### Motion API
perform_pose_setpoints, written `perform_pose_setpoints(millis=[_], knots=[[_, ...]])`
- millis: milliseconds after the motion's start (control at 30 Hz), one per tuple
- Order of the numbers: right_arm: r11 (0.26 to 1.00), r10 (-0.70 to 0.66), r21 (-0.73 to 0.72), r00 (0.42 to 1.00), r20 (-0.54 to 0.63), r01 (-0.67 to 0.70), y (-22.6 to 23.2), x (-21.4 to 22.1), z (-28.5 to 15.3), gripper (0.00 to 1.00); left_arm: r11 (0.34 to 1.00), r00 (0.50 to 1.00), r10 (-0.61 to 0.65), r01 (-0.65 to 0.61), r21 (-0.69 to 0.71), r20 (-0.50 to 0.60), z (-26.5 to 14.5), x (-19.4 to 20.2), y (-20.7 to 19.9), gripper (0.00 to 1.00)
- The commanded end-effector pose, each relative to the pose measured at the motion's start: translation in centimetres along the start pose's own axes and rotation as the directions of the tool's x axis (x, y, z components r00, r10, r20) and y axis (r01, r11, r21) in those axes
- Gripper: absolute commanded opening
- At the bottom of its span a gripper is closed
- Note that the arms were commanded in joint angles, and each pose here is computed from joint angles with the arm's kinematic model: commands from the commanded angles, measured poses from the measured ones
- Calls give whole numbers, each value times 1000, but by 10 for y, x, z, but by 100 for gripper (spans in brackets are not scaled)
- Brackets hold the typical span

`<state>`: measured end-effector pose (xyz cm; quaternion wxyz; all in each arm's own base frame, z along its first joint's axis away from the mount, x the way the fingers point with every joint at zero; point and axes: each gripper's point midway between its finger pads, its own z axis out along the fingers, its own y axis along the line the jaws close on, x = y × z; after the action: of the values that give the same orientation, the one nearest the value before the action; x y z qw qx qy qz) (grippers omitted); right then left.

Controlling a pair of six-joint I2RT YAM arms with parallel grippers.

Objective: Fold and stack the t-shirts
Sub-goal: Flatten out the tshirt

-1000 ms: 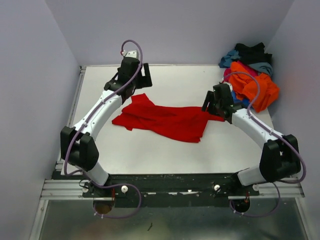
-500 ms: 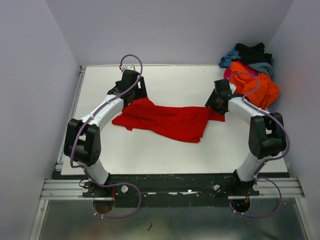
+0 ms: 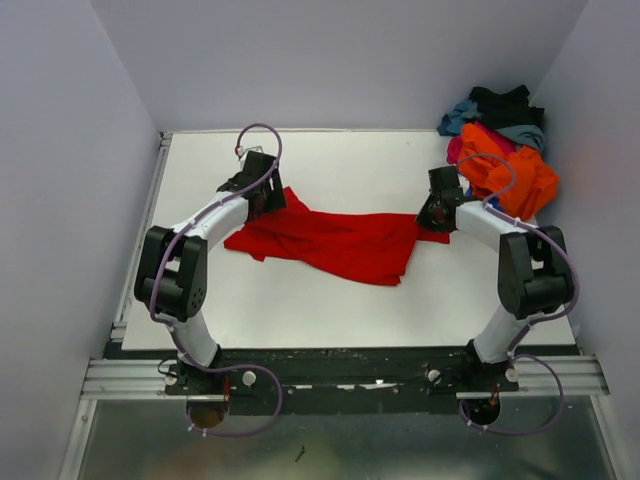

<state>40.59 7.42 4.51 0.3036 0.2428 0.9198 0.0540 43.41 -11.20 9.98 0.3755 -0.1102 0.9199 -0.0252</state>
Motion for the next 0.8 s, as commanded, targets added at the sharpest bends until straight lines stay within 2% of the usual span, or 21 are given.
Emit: perform_pose_setpoints(millis=[0, 100, 167, 200, 233, 267, 300, 367, 433, 500, 533, 600, 633, 667, 767], knots=[[999, -1, -41, 999, 53, 3, 5, -12, -15, 1, 1000, 997, -4, 4, -5, -76, 19, 20, 5, 80], [1000, -6, -26, 998, 61, 8, 1, -11, -17, 1, 1000, 997, -3, 4, 13, -78, 23, 20, 1, 64], [1000, -8, -9, 998, 64, 8, -4, -10, -17, 1, 1000, 998, -5, 6, 13, -61, 24, 15, 2, 44], [1000, -10, -3, 998, 64, 10, -6, -9, -17, 4, 1000, 998, -6, 6, 11, -55, 23, 12, 2, 30], [1000, -10, -1, 998, 66, 10, -6, -9, -17, 17, 1000, 999, -7, 7, 8, -46, 23, 9, 3, 13], [1000, -11, 7, 998, 64, 10, -8, -8, -15, 44, 1000, 999, -9, 10, 6, -32, 21, 5, 3, 0], [1000, -12, 9, 998, 61, 11, -8, -7, -14, 55, 1000, 1000, -14, 14, 4, -16, 18, 0, 4, 0], [1000, -15, 18, 999, 48, 14, -9, -5, -9, 59, 1000, 1000, -20, 20, 12, 16, 12, -7, 4, 0], [1000, -14, 28, 999, 41, 13, -9, -5, -6, 59, 999, 999, -26, 25, 21, 38, 6, -11, 3, 0], [1000, -8, 26, 999, 36, 7, -8, -4, -3, 57, 999, 998, -33, 31, 32, 57, 0, -15, 3, 0], [1000, -11, 19, 999, 34, 10, -6, -4, 0, 50, 999, 998, -34, 32, 37, 61, -1, -16, 2, 0], [1000, -10, 11, 1000, 28, 10, -2, -5, 3, 28, 998, 997, -40, 36, 49, 71, -4, -19, 0, 0], [1000, -10, 2, 1000, 25, 10, 1, -6, 2, 12, 997, 996, -45, 40, 58, 77, -5, -21, -1, 0], [1000, -8, -1, 1000, 28, 8, 2, -8, 0, 1, 997, 996, -47, 41, 64, 82, -7, -23, -3, 0], [1000, -13, -14, 997, 81, 14, 4, -21, -16, 1, 995, 994, -54, 46, 86, 98, -12, -34, -9, 0]])
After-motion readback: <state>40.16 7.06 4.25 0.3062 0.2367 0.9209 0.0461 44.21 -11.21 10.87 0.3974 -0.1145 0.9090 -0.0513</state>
